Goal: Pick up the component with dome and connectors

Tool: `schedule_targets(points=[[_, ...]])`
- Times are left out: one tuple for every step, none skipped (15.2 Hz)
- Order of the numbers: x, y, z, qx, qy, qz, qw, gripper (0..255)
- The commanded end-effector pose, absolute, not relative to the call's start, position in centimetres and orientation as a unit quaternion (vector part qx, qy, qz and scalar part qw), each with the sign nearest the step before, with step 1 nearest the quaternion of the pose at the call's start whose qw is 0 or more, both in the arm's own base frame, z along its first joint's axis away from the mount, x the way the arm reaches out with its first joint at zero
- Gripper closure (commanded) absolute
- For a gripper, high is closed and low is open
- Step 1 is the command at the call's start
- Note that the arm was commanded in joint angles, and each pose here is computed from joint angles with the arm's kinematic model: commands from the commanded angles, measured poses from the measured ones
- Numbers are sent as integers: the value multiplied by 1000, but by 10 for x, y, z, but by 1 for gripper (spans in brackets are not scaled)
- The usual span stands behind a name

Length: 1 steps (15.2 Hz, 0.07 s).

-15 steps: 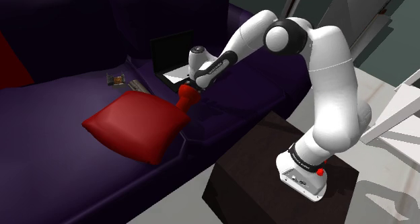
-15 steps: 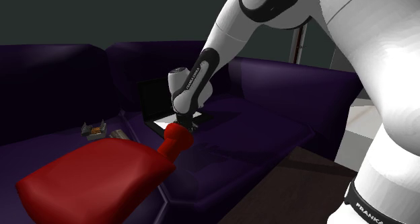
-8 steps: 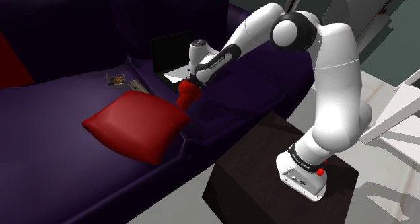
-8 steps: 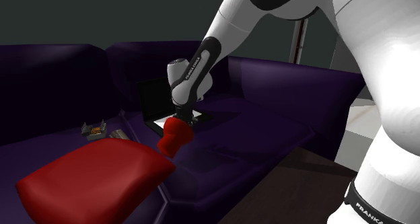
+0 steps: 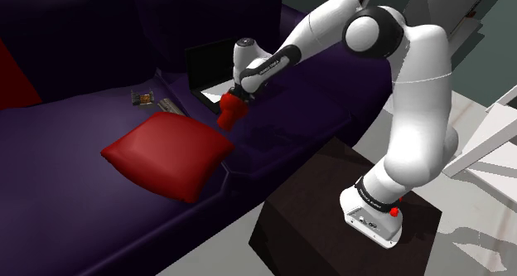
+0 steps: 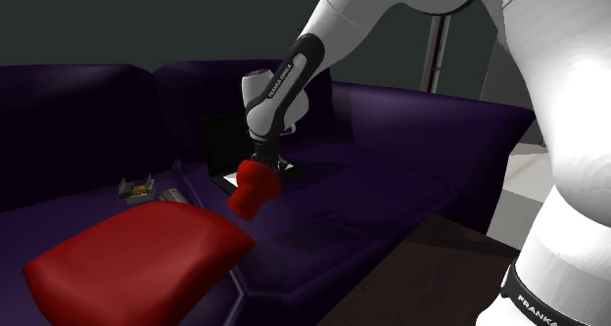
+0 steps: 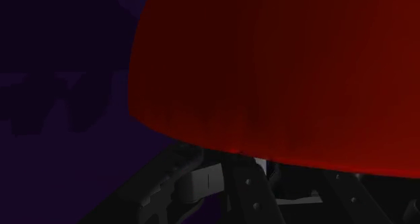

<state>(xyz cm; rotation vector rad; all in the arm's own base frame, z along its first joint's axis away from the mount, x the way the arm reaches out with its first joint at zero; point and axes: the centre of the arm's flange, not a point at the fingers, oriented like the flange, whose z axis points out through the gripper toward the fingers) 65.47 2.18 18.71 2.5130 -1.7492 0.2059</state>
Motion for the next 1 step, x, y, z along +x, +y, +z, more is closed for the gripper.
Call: schedule_targets(points=[[654, 22, 191, 818, -570, 68, 36, 255]])
